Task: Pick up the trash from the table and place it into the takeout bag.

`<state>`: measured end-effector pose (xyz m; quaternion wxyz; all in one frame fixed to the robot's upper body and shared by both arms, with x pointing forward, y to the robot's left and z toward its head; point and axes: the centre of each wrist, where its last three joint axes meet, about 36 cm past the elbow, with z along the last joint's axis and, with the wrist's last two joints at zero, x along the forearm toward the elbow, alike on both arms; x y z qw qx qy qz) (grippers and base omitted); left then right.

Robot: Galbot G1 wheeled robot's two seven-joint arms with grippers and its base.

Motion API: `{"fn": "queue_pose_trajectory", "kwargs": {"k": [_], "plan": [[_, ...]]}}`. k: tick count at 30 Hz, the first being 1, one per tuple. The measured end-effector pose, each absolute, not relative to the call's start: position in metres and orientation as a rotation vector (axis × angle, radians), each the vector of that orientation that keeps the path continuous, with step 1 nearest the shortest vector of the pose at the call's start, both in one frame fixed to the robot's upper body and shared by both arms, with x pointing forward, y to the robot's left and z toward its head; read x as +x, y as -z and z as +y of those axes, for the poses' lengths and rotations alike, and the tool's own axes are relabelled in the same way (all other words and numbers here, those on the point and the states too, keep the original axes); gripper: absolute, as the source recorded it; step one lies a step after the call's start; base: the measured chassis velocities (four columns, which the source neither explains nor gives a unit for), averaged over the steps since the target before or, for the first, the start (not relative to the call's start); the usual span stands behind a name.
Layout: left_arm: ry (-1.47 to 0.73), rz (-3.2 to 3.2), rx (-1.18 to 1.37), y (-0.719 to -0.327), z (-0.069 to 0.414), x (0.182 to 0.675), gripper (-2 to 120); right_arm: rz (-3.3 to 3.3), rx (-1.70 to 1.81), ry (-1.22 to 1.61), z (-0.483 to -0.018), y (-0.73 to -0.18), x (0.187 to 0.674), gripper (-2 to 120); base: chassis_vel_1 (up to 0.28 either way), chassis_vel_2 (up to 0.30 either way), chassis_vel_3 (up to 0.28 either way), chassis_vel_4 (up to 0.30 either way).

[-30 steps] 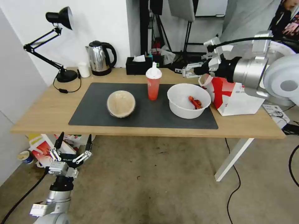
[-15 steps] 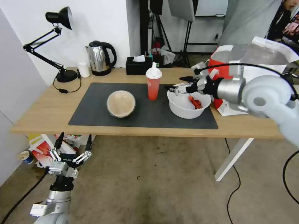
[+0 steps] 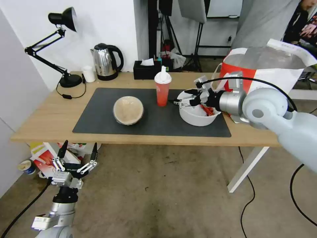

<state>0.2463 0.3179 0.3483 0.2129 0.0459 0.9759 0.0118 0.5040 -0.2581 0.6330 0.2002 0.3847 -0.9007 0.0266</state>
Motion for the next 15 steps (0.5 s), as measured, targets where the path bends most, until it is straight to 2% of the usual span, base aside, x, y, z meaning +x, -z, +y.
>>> {"fn": "queue_pose_trajectory", "kwargs": {"k": [15], "plan": [[-0.033,2.709,0.127,-0.348,0.318,0.246,100,-2.523,0.993,-0.12,-0.263,-0.627,0.526,100,0.0,0.0,0.0,0.0]]}}
